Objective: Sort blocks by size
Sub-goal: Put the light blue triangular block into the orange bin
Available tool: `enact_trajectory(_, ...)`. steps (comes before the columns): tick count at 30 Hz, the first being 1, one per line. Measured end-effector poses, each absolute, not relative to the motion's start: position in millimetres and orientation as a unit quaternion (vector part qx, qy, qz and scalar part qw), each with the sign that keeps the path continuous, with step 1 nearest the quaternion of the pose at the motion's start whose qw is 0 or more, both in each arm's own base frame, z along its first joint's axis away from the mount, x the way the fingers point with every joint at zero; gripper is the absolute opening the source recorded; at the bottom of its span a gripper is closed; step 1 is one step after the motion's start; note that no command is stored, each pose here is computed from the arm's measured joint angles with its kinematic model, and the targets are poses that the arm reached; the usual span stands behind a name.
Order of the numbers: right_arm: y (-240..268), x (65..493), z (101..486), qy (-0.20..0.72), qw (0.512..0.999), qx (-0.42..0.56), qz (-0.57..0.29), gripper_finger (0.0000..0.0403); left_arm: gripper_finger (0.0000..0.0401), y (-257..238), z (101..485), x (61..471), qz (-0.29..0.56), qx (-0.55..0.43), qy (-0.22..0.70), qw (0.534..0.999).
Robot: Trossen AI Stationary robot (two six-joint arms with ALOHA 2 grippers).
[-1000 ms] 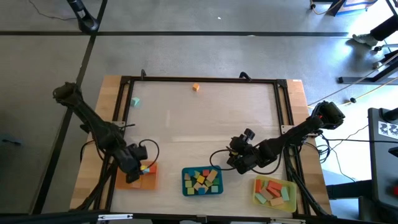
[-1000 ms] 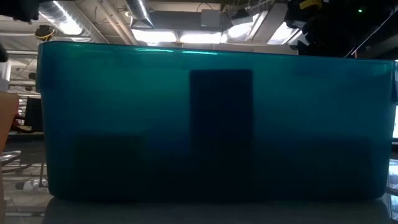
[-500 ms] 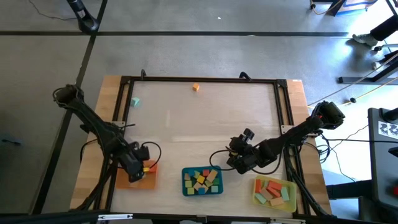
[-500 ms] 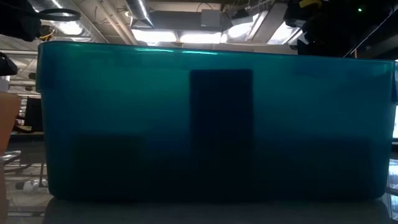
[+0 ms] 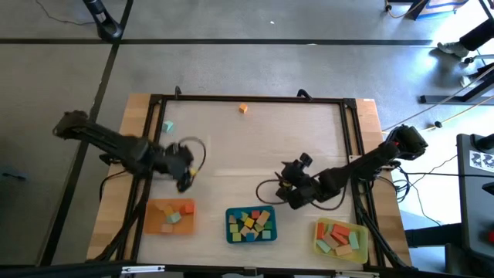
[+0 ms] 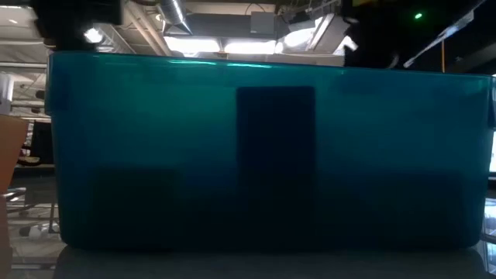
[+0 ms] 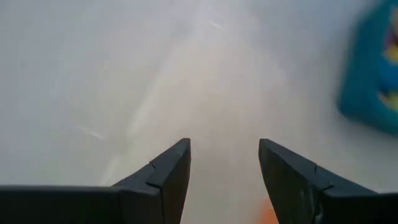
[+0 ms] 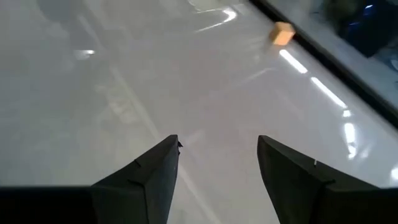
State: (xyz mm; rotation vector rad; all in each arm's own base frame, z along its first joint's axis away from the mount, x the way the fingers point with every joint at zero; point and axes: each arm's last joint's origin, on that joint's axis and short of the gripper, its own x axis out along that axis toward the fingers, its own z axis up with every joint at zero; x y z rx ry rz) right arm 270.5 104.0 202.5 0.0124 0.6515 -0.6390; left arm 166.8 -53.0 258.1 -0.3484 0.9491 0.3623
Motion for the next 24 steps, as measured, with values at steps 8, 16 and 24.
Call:
enact_trajectory(8,42,288,201,0.354,0.863,0.025,-0.36,0.0218,0.0178,24,278,167,0.382,-0.083,0.43,0.814)
enact_trajectory(16,-22,303,204,0.401,0.875,0.03,-0.27,0.0218,0.0178,92,262,157,0.503,-0.112,0.494,0.7)
enact_trajectory(24,-63,313,214,0.36,0.923,-0.029,-0.135,0.0218,0.0178,144,223,156,0.538,-0.141,0.586,0.589)
